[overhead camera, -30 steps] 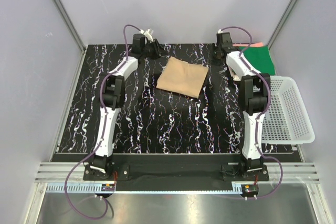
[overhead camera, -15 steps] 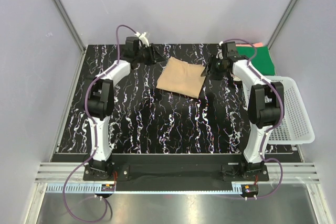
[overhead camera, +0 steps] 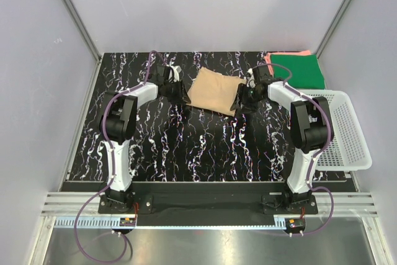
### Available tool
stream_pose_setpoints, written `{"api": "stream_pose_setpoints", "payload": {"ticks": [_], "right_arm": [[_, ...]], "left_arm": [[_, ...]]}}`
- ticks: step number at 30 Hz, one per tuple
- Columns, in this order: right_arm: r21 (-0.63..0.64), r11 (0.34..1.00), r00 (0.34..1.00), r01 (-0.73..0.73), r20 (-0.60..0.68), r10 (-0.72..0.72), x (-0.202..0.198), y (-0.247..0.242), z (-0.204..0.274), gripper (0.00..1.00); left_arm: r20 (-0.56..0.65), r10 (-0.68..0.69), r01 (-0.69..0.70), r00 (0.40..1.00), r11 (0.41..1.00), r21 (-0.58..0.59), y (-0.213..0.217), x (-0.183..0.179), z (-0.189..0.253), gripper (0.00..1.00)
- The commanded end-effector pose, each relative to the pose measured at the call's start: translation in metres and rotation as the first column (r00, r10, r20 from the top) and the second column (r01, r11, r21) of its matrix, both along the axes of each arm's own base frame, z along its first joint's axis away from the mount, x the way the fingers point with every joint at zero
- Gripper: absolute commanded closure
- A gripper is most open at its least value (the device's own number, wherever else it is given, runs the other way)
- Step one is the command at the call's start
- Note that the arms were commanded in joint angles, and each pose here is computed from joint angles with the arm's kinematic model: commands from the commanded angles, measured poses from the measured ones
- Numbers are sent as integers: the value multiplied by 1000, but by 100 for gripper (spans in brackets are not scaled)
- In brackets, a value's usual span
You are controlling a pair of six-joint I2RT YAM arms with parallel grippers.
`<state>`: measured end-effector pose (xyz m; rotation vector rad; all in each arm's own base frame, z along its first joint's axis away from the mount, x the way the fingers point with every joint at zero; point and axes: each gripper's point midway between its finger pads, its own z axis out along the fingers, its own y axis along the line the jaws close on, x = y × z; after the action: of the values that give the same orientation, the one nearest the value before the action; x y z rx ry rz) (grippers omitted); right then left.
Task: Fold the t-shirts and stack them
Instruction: Fold the tshirt
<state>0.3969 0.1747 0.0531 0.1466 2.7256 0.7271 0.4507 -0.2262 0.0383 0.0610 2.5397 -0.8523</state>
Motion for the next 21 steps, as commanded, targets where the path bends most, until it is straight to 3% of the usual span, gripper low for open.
{"api": "stream_pose_setpoints", "payload": {"ticks": [1, 6, 10, 15, 16, 17, 21], "right_arm": [[20, 999, 999, -36, 28, 36, 4, 6, -7, 43], [22, 999, 999, -31, 21, 31, 5, 5, -22, 61], [-2, 999, 999, -35, 2, 35, -3, 0, -39, 68], [45, 999, 999, -26, 31, 24, -3, 6, -38, 87], [42, 999, 999, -21, 26, 20, -6, 5, -40, 95], [40, 999, 999, -23, 26, 22, -7, 5, -40, 100], [22, 999, 1000, -23, 9, 23, -20, -2, -42, 100]], "left_arm": [[97, -12, 9, 995, 1000, 29, 5, 11, 23, 63], [68, -18, 15, 998, 999, 39, 5, 11, 13, 66], [69, -28, 26, 997, 999, 32, 2, 12, 12, 68], [25, -18, 18, 1000, 1000, 12, -3, 10, 3, 90], [14, -19, 18, 1000, 1000, 11, -4, 8, 0, 100], [3, -10, 10, 1000, 1000, 8, -4, 7, -1, 100], [-23, 40, -39, 999, 998, 39, 3, -9, -1, 100]]}}
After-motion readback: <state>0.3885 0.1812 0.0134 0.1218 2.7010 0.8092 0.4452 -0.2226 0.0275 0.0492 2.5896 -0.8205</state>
